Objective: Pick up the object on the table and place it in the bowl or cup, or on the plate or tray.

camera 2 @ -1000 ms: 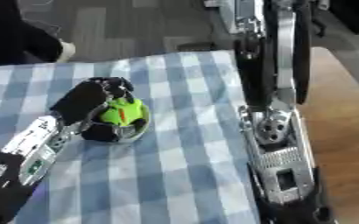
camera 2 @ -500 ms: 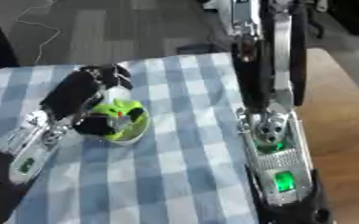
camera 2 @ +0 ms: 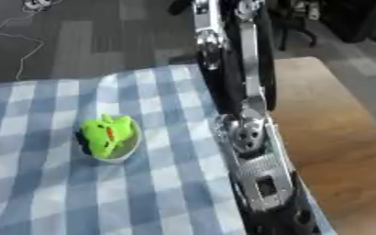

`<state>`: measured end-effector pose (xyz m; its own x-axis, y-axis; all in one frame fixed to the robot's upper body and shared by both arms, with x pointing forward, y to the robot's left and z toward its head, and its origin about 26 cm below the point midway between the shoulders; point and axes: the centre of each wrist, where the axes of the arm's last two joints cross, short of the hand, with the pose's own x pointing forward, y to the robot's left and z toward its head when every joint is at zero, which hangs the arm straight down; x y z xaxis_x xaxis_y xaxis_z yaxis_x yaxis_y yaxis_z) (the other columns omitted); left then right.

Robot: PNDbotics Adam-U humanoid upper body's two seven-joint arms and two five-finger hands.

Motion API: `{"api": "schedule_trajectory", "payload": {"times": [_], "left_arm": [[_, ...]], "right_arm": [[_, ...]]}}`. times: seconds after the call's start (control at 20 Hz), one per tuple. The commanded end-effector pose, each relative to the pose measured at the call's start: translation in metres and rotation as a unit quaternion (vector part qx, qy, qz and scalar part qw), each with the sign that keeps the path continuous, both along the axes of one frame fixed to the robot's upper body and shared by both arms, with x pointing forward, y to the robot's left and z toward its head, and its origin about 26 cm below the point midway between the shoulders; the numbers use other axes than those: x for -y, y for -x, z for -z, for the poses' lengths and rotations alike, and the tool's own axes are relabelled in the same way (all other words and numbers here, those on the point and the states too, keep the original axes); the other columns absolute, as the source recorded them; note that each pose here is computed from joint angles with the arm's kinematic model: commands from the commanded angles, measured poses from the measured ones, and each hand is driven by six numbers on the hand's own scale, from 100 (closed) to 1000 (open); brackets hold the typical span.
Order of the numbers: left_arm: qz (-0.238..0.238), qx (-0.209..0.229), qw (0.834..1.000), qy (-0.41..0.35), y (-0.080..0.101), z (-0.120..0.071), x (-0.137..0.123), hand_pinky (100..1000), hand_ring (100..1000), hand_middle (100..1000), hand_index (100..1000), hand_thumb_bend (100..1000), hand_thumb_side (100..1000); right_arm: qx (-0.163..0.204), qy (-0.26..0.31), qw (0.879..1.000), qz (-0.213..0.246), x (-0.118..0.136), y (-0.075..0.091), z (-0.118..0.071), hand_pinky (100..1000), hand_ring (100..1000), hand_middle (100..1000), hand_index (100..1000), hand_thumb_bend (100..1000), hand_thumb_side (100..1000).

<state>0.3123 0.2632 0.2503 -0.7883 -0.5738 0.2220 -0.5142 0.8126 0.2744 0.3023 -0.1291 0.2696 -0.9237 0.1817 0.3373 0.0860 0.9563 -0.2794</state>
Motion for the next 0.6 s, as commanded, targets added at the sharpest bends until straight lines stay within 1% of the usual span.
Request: {"api": "schedule_trajectory", "payload": {"times": [0.05,0.2,0.35,0.45,0.6], "left_arm": [[0.041,0.030,0.999,0.019,0.0061,-0.0076,-0.0015,474,442,568,679,239,880],[0.064,0.017,0.998,0.022,0.0062,-0.0055,-0.0005,482,444,572,686,231,885],[0.087,0.021,0.995,0.033,0.0060,-0.0066,-0.0004,503,464,579,690,231,883],[0.094,0.025,0.994,0.042,0.0060,-0.0070,-0.0012,514,475,588,699,230,886],[0.104,0.016,0.993,0.056,0.0062,-0.0058,-0.0016,517,491,603,715,227,896]], "right_arm": [[0.000,0.003,1.000,0.013,0.0077,0.0009,-0.0023,551,455,588,656,100,916],[-0.002,-0.003,1.000,0.020,0.0123,-0.0003,-0.0014,548,454,586,657,100,908],[0.003,-0.014,1.000,0.021,0.0148,-0.0009,-0.0012,540,447,580,655,100,899],[0.011,-0.023,1.000,0.016,0.0151,-0.0009,-0.0014,539,446,576,654,100,894],[0.015,-0.028,0.999,0.010,0.0143,-0.0006,-0.0016,540,445,576,655,100,897]]}}
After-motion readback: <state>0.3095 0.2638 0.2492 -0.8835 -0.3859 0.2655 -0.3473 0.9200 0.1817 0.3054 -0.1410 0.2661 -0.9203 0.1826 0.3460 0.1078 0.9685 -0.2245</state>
